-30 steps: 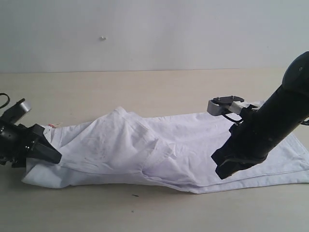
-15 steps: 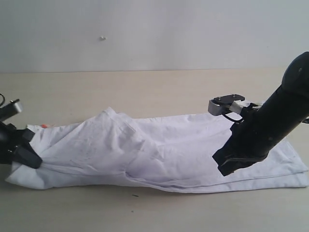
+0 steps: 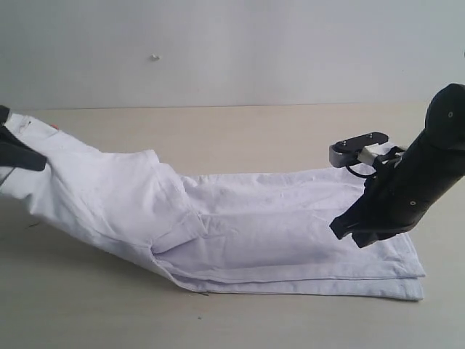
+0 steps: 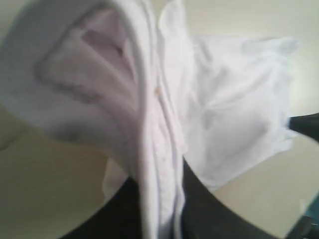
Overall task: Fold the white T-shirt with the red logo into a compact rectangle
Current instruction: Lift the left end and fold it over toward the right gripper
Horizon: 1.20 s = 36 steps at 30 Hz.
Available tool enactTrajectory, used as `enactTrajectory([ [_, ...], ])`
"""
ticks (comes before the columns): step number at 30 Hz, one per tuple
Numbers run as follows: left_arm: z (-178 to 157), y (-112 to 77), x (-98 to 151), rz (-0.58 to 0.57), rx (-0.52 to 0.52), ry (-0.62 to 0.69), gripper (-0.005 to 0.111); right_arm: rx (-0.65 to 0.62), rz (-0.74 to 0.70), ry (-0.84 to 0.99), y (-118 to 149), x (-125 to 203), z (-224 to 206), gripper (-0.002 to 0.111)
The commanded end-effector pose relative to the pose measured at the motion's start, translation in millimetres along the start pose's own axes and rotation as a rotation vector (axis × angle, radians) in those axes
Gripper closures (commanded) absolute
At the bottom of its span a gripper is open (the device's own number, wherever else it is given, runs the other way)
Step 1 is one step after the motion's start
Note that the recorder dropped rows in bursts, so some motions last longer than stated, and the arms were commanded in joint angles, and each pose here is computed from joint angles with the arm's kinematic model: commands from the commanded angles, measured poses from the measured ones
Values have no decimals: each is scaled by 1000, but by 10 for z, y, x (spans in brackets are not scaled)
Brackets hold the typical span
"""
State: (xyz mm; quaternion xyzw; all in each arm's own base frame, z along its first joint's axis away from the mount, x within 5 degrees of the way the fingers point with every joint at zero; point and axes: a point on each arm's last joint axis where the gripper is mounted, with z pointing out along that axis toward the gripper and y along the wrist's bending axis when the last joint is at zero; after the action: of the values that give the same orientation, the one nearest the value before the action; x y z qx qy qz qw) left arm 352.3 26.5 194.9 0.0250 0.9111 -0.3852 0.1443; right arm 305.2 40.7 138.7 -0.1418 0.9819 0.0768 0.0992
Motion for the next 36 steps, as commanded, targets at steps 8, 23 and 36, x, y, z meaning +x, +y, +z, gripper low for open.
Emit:
enactTrajectory([
  [8, 271, -734, -145, 5, 325, -90, 107, 19, 7, -38, -18, -39, -41, 108],
  [23, 1210, -1720, 160, 160, 361, -7, 107, 125, 92, -86, -118, -78, -51, 108],
  [36, 2085, -1978, 543, 144, 358, 37, 107, 223, 108, -322, -98, -155, -651, 108],
])
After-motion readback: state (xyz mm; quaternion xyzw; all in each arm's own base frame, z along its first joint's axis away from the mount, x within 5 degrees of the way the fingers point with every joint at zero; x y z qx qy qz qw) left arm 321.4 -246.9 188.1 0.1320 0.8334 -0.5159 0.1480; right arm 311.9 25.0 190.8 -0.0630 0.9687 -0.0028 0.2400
